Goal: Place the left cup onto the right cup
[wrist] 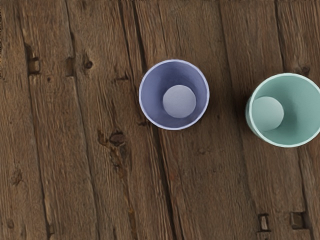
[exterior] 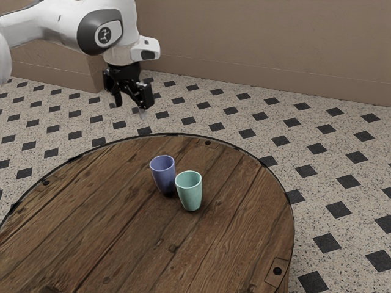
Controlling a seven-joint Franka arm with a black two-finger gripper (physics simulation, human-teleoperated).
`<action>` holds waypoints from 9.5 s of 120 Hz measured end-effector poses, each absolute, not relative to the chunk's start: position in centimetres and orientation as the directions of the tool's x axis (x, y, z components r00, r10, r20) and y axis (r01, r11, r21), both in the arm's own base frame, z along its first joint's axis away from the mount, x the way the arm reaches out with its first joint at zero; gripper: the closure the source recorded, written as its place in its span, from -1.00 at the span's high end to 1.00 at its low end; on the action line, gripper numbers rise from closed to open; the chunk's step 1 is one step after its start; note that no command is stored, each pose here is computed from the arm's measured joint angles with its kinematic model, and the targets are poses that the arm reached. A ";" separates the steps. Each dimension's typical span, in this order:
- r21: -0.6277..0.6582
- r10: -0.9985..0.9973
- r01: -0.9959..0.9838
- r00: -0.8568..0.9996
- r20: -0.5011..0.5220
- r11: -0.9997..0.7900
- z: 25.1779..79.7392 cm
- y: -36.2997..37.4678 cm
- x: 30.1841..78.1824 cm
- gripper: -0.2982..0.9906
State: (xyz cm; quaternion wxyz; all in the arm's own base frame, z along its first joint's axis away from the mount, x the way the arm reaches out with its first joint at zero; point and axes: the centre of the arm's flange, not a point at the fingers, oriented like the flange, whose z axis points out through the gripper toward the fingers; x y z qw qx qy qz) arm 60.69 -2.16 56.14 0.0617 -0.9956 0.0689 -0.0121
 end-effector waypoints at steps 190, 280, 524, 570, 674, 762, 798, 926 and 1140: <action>-0.072 -0.128 -0.126 0.991 0.030 -0.989 44.0 -6.4 64.3 0.32; -0.071 -0.095 -0.092 0.995 0.028 -0.993 39.0 -2.9 66.2 0.22; -0.049 -0.138 -0.135 0.989 0.046 -0.990 33.5 -3.7 68.2 0.15; -0.048 -0.138 -0.136 0.989 0.047 -0.990 33.0 -3.6 68.6 -0.02; -0.036 -0.137 -0.135 0.990 0.045 -0.990 31.8 -3.7 68.9 -0.54; -0.062 -0.143 -0.138 0.986 0.086 -0.988 37.0 -4.0 68.3 -0.68; -0.080 -0.150 -0.142 0.984 0.094 -0.987 41.7 -4.8 67.1 -0.68; -0.122 -0.165 -0.157 0.984 0.061 -0.980 48.1 -16.1 62.5 -0.68; -0.129 -0.024 -0.017 0.999 0.046 -0.991 42.8 -17.5 64.3 -0.68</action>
